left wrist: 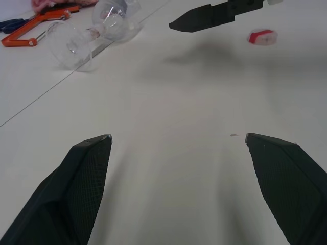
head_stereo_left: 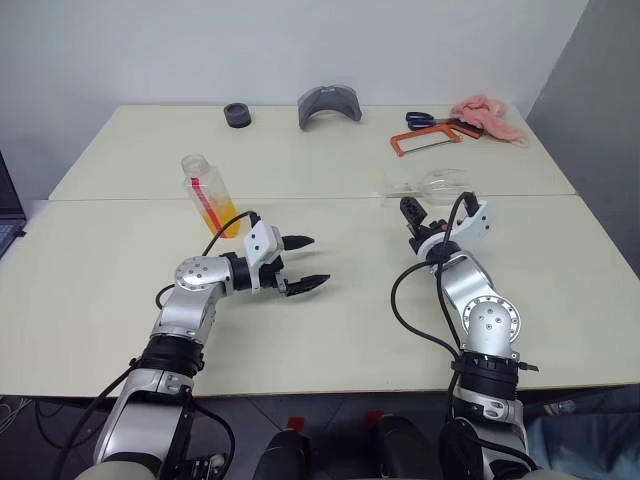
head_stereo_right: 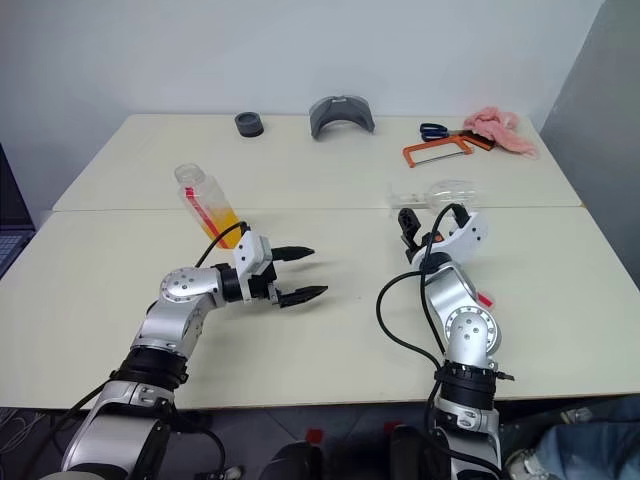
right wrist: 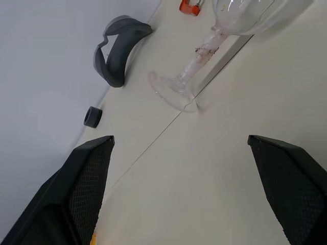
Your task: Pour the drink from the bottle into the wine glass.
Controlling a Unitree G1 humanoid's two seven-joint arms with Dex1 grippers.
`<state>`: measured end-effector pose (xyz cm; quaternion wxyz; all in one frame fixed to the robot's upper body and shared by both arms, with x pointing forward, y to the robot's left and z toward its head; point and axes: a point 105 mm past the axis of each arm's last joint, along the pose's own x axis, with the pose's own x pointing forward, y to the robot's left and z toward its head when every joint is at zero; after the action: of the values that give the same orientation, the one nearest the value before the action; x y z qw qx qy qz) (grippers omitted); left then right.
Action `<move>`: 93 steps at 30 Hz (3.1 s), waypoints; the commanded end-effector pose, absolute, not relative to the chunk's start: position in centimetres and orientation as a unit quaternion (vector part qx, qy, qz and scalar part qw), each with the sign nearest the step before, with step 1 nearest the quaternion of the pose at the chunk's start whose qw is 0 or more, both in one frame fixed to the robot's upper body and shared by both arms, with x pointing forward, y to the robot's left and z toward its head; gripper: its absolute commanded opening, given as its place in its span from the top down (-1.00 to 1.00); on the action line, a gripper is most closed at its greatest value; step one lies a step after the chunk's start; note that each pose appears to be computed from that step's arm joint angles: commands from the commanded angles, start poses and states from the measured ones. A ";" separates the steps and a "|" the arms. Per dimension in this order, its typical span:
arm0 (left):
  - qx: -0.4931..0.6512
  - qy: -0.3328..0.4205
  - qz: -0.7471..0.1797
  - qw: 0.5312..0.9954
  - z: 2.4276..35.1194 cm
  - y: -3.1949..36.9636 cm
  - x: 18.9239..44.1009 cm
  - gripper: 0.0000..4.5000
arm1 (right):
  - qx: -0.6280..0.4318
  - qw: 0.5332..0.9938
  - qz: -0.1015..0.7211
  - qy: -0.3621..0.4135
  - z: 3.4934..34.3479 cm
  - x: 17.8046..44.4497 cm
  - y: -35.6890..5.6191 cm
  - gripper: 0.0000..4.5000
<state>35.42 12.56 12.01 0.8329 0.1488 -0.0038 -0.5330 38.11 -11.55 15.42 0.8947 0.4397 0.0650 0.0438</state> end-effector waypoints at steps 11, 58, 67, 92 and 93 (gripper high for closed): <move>0.165 -0.030 -0.532 0.830 13.7 12.2 35.5 -1.00 | 0.412 0.909 0.043 0.037 16.9 38.8 -11.7 -0.99; 0.163 -0.028 -0.536 0.828 13.1 11.9 35.7 -1.00 | 0.345 0.933 0.081 0.065 15.7 36.4 -11.1 -0.99; 0.164 -0.029 -0.538 0.827 13.2 11.7 35.8 -1.00 | 0.328 0.934 0.116 0.078 15.4 34.9 -11.5 -0.99; 0.139 -0.043 -0.547 0.824 15.8 12.3 36.0 -1.00 | 0.484 0.870 0.083 0.052 16.8 36.6 -10.6 -0.99; 0.139 -0.042 -0.553 0.820 16.1 12.2 35.8 -1.00 | 0.491 0.866 0.079 0.053 16.9 36.9 -10.5 -0.99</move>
<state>35.85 12.22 13.68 0.8254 0.1332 -0.0076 -0.5485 36.51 -11.09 15.35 0.8809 0.4622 0.0737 0.0701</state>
